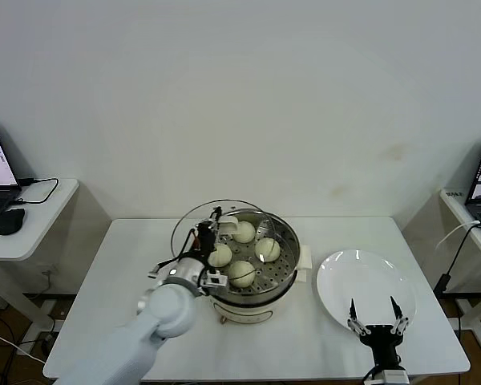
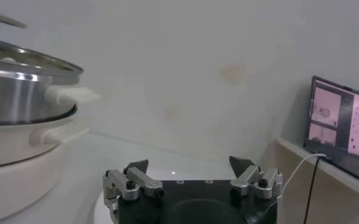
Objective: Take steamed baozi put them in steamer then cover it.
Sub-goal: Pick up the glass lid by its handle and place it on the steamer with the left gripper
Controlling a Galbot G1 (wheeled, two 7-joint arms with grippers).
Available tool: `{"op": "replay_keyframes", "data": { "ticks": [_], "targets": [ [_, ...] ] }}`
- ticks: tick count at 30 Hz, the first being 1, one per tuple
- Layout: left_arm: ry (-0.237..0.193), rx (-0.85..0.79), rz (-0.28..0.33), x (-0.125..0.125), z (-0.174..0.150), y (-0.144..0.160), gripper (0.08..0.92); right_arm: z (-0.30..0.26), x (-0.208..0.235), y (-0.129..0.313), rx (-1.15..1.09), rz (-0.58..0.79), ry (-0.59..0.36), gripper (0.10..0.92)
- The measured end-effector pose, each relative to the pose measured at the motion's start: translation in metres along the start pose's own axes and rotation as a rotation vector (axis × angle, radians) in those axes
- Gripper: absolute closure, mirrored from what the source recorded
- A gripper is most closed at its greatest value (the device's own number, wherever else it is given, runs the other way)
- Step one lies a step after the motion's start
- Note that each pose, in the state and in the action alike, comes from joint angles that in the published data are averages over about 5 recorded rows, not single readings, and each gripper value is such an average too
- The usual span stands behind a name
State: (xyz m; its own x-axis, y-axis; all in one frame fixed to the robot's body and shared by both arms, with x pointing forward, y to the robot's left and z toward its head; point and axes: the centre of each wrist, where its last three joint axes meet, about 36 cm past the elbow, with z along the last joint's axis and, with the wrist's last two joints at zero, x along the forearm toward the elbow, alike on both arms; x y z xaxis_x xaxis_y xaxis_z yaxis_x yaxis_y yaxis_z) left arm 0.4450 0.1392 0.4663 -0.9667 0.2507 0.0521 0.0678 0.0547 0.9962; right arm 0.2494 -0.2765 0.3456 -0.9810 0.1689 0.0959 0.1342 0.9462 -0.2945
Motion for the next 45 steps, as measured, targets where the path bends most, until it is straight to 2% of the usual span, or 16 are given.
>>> {"op": "replay_keyframes", "data": {
  "ticks": [10, 20, 45],
  "targets": [
    [-0.037, -0.018, 0.015, -0.011, -0.027, -0.012, 0.854, 0.003, 0.000, 0.002, 0.000, -0.003, 0.004, 0.200],
    [-0.062, -0.029, 0.013, -0.010, -0.040, -0.017, 0.854, 0.007, -0.001, 0.005, -0.002, -0.007, 0.009, 0.200],
    [-0.070, -0.034, 0.026, -0.007, -0.048, -0.033, 0.854, 0.009, 0.000, 0.007, -0.003, -0.017, 0.008, 0.200]
  ]
}}
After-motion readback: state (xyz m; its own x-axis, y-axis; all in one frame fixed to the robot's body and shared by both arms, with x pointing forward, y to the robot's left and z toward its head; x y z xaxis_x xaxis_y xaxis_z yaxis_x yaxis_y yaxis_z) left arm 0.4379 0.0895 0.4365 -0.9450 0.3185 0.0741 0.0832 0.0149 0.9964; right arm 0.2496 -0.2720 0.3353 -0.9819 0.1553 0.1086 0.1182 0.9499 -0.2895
